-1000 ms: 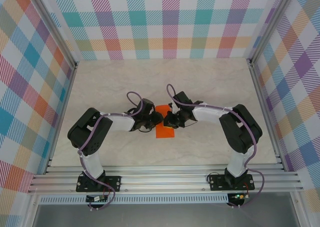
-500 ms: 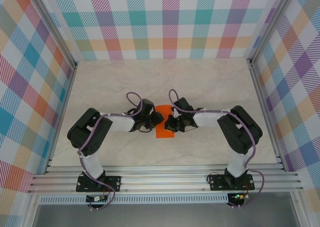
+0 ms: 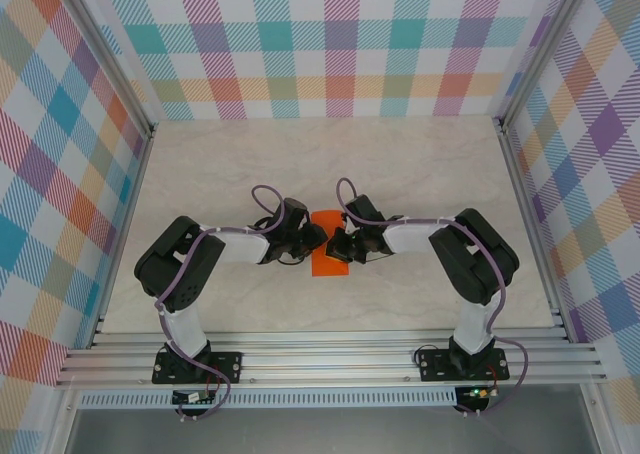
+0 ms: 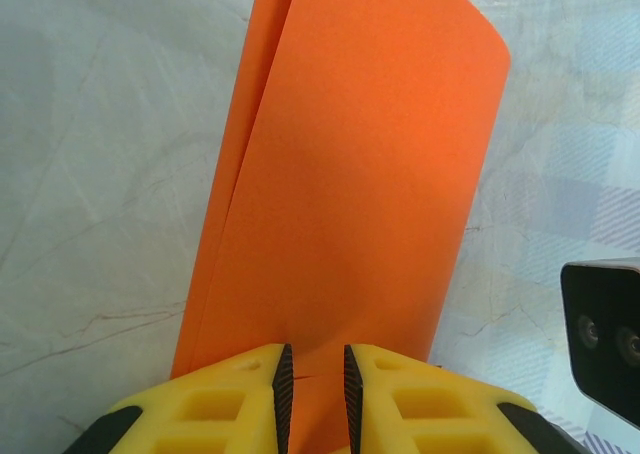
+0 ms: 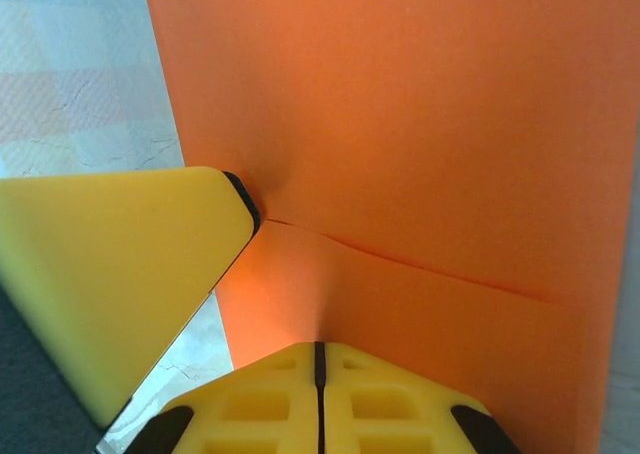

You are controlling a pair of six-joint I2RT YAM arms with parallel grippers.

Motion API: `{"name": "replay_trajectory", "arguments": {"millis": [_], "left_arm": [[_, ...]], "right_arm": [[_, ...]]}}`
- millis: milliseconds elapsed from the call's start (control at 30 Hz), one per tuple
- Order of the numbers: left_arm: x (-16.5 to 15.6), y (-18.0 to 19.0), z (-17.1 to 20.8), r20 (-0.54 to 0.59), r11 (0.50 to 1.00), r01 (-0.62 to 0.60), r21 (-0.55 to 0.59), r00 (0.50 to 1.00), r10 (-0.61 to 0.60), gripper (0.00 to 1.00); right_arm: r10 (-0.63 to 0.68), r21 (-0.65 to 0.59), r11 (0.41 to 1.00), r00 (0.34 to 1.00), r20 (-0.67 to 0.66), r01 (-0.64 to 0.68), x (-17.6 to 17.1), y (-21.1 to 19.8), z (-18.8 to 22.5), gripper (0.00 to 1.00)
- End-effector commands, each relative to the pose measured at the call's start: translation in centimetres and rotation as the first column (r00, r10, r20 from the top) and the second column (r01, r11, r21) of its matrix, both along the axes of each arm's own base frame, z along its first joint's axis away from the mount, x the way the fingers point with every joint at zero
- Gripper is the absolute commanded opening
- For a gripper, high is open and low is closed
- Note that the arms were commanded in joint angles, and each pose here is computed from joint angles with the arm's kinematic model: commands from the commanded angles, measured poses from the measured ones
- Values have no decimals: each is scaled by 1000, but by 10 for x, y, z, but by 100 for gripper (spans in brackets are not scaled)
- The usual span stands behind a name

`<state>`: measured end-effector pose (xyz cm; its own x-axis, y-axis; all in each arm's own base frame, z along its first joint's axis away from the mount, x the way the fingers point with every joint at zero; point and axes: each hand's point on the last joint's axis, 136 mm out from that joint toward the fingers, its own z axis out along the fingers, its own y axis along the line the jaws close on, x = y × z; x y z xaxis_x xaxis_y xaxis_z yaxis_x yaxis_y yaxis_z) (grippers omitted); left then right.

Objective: Fold a paper plane with a square sheet of paper (pick it up from the middle)
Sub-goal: Fold the triangle a second time at the center of the table.

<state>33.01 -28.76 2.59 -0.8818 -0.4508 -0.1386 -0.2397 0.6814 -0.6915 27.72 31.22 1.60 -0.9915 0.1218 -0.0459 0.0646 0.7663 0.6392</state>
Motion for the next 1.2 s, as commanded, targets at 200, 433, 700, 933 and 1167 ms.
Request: {"name": "replay_trajectory", "arguments": {"millis": [200, 433, 700, 933, 1167], "left_arm": [[-13, 11, -15, -42, 998, 3, 62, 999, 0, 23], [-16, 14, -20, -55, 997, 7, 81, 998, -3, 23], [-17, 13, -18, -52, 997, 17, 76, 999, -13, 23], [-17, 9, -11, -39, 997, 44, 61, 998, -41, 24], [-15, 5, -1, -15, 998, 58, 39, 998, -57, 25]], "right_arm": [[66, -166, 983, 996, -54, -74, -37, -37, -16, 8], [105, -189, 975, 992, -70, -117, -54, -50, -12, 10], [105, -221, 968, 991, -78, -120, -73, -71, -10, 15], [68, -157, 985, 998, 9, -66, -48, -72, 17, 27], [64, -115, 992, 997, 48, -58, -11, -54, 27, 42]]}}
